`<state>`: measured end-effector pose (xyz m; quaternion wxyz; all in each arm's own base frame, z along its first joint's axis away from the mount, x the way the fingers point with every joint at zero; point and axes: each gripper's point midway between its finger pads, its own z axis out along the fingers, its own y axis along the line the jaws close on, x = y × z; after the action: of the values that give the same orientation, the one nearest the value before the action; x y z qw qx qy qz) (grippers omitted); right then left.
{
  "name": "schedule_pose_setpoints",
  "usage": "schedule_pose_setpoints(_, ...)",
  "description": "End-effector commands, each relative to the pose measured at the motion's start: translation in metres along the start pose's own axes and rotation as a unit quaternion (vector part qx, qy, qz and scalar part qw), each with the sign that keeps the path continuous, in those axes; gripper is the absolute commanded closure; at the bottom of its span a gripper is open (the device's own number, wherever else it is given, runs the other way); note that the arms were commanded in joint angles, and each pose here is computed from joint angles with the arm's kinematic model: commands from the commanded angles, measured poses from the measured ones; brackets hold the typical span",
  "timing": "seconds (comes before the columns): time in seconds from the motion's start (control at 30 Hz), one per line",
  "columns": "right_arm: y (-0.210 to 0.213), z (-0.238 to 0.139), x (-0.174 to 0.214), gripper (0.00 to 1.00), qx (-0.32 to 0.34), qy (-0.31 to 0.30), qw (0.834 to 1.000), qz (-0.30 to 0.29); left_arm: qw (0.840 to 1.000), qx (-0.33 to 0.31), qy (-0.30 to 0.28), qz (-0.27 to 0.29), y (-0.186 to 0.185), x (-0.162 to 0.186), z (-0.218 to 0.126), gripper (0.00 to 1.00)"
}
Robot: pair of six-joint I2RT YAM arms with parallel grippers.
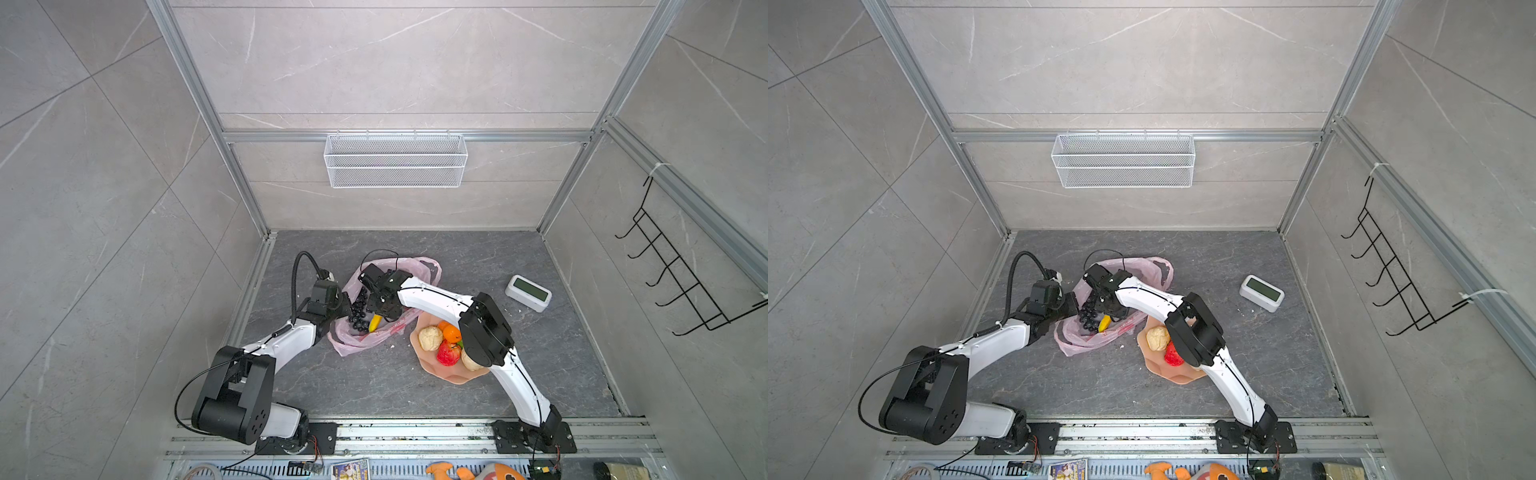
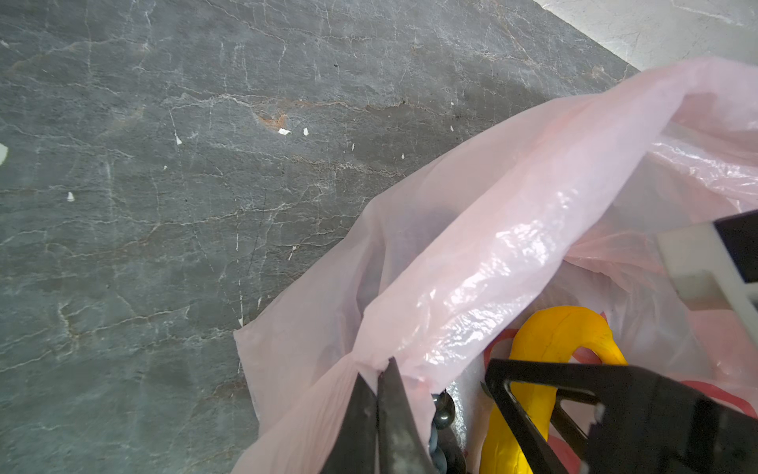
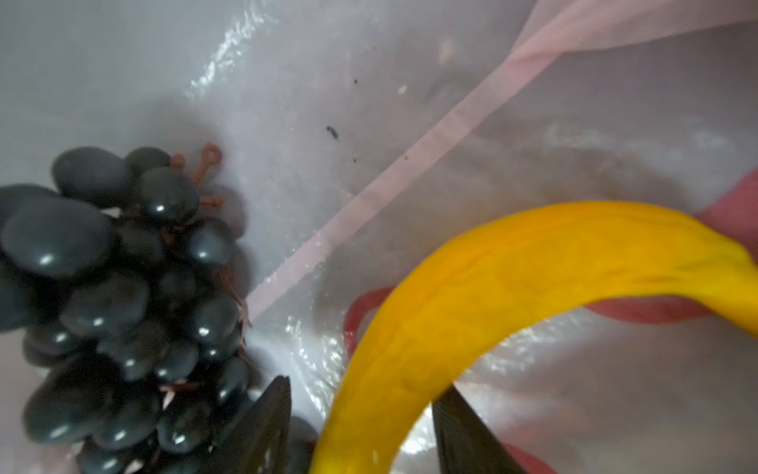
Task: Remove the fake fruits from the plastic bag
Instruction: 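Close the right gripper on the yellow banana's end, then lift the yellow banana out of the bag and carry it over the bowl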
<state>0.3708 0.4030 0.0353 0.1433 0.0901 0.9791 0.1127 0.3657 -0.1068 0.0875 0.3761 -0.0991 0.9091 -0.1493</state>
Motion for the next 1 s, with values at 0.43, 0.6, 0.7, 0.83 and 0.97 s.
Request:
schedule_pose_setpoints(0.43, 0.015, -0.03, -0.008, 0.74, -0.065, -0.037, 0.997, 0.038, 1.0, 0.011, -0.019, -0.007, -0.005, -0.012, -0.005, 1.0)
schedule_pose_setpoints(0.6, 0.037, -0.06, -0.02, 0.74, -0.124, -0.051, 0.991, 0.013, 1.0, 0.011, -0.02, -0.006, -0.005, -0.013, -0.005, 1.0)
schedule_pose_setpoints(0.7, 0.037, -0.072, -0.029, 0.74, -0.135, -0.059, 0.989, 0.015, 1.0, 0.013, -0.021, -0.005, -0.006, -0.013, -0.006, 1.0)
schedule_pose_setpoints(0.83, 0.039, -0.081, -0.036, 0.74, -0.145, -0.066, 0.987, 0.015, 1.0, 0.016, -0.024, -0.004, -0.007, -0.014, -0.008, 1.0)
schedule_pose_setpoints(0.97, 0.052, -0.093, -0.034, 0.74, -0.177, -0.053, 0.983, -0.018, 0.999, 0.014, -0.033, -0.002, -0.006, -0.017, -0.013, 1.0)
